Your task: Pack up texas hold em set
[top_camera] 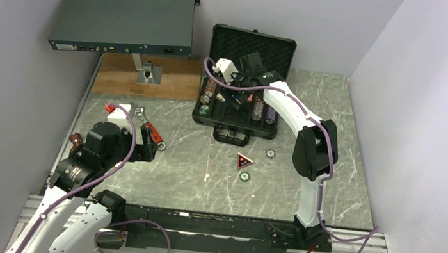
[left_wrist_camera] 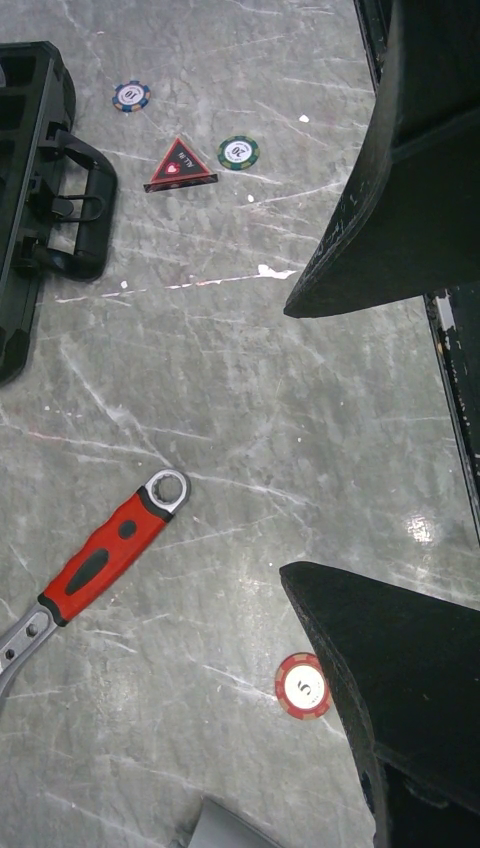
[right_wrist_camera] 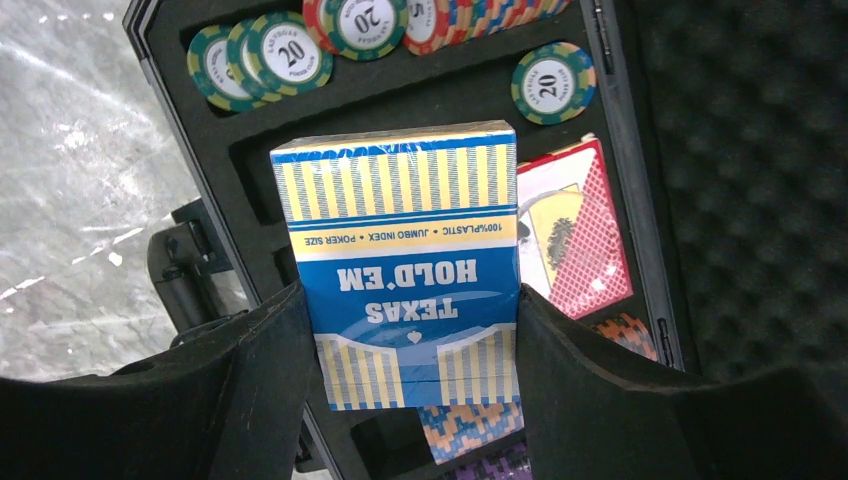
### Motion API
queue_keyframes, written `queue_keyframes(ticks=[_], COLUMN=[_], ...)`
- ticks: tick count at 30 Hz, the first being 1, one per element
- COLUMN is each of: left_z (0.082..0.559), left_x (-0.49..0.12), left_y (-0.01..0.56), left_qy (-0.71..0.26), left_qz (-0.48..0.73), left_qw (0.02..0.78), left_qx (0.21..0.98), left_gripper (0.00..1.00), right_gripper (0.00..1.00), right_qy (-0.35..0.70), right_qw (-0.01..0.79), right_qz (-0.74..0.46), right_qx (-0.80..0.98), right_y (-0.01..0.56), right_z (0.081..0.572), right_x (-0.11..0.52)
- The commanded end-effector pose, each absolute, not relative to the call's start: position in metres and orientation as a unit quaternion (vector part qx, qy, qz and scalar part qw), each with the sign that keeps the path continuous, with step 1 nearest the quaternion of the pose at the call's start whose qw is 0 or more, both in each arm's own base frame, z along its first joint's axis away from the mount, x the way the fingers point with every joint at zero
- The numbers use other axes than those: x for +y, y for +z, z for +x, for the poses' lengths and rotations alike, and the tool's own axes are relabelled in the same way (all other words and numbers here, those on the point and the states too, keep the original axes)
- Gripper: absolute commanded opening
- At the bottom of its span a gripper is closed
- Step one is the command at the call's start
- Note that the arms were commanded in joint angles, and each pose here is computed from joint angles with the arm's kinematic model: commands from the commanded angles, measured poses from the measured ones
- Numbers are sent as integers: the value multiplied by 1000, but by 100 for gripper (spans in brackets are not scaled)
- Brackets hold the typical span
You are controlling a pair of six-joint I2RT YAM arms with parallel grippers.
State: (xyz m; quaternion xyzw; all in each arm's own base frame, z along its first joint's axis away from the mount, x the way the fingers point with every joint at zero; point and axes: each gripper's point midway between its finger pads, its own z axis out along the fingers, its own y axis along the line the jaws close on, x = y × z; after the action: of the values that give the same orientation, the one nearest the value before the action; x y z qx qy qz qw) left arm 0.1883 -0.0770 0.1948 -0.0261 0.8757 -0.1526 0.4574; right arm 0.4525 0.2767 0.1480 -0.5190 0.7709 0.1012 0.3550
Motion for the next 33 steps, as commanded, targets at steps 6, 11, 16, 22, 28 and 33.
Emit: queue_keyframes(ticks=[6, 11, 16, 22, 28, 33], left_z=[194, 195, 195, 195, 195, 195], left_x=[-78, -79, -81, -82, -82, -82], left_y=[201, 201, 200, 201, 200, 200], left_qy=[-156, -159, -163, -165, -164, -166], left_qz=[-25, -24, -20, -18, -18, -17], left_qw=[468, 467, 466, 466, 464, 465], left_qx=[870, 869, 870, 869, 870, 870], left_gripper=[99, 99, 99, 99, 99, 99], right_gripper=[0, 0, 0, 0, 0, 0], right_qy=[107, 99, 94, 84, 78, 61], right_qw=[344, 319, 302, 277, 278, 288], right_qz=[-576, -592, -604, -622, -614, -610], right_qx=[734, 734, 732, 728, 735, 735], right_y=[134, 116, 106, 89, 85, 88], right_z=[437, 431, 428, 416, 427, 441], right_x=[280, 271, 266, 251, 243, 238])
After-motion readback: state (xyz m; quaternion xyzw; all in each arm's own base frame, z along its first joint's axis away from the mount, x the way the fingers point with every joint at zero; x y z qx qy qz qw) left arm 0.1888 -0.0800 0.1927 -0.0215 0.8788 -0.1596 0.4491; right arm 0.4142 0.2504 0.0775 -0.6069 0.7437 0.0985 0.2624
